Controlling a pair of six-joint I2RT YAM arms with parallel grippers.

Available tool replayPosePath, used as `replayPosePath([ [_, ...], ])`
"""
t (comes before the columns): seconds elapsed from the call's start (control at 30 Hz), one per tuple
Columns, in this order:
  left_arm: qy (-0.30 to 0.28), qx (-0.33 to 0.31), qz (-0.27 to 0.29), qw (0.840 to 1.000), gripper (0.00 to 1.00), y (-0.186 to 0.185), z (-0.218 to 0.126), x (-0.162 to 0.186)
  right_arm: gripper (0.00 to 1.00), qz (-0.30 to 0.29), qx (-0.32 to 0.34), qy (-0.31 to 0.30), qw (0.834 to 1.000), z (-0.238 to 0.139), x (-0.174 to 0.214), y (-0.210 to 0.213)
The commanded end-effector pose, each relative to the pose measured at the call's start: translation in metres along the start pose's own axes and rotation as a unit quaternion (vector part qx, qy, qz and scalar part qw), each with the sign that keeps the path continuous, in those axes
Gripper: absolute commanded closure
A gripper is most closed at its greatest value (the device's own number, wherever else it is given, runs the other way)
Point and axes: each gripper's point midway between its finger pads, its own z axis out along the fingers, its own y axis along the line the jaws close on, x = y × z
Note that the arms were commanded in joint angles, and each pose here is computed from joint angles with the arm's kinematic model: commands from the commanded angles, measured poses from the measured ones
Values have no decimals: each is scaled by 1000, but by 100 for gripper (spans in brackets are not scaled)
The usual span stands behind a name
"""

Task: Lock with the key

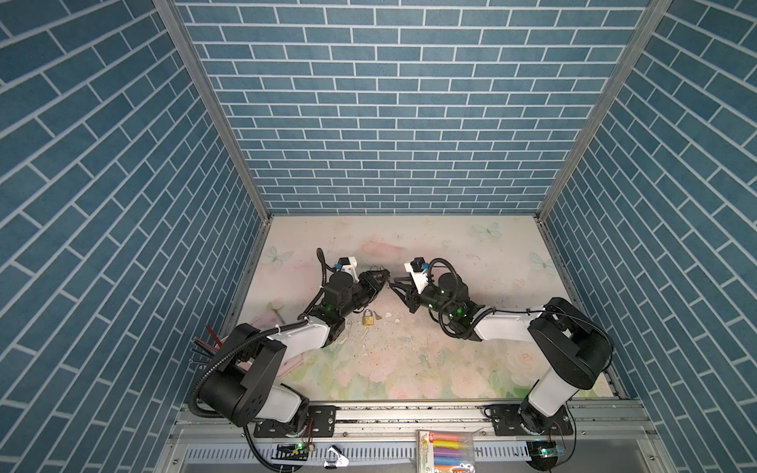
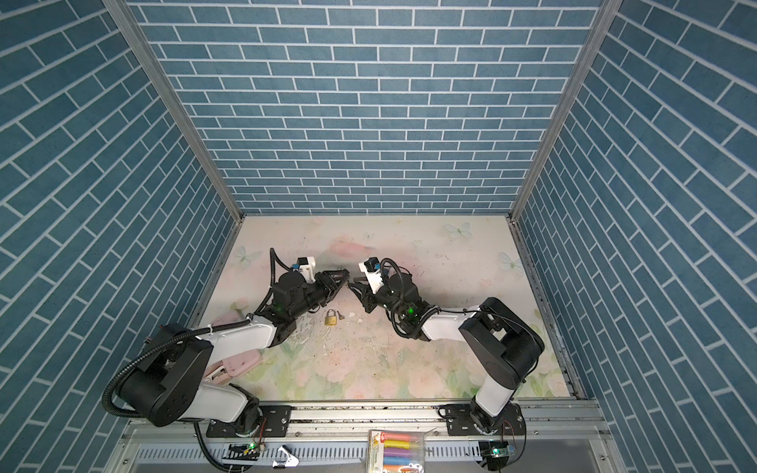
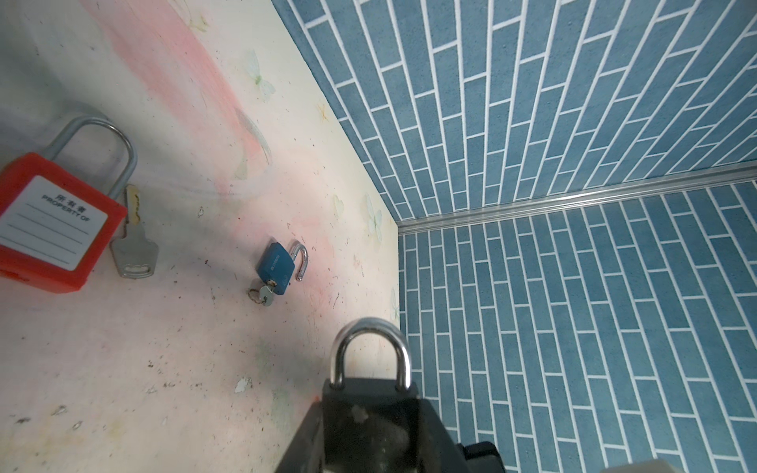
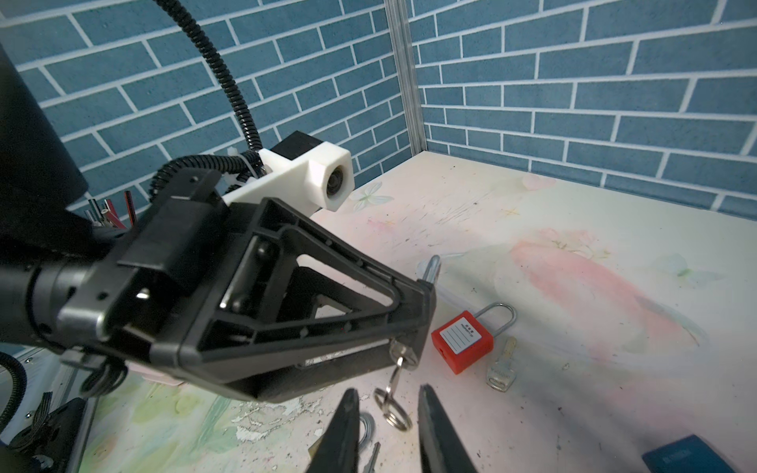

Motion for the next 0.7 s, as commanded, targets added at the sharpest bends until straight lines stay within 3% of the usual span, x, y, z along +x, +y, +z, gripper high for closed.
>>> replayPosePath([
  [0.0,-12,24,7,1000,100,-13,-4,-6,74,6,-16,-13,1000,7,-9,7],
  [0.3,-12,23,6,1000,100,-12,-5,-6,79,8,-9,-8,1000,14,-6,3],
  [0.67,-10,21,7,1000,100,-11,-3,-5,100,15,-12,3,1000,19,0,2],
])
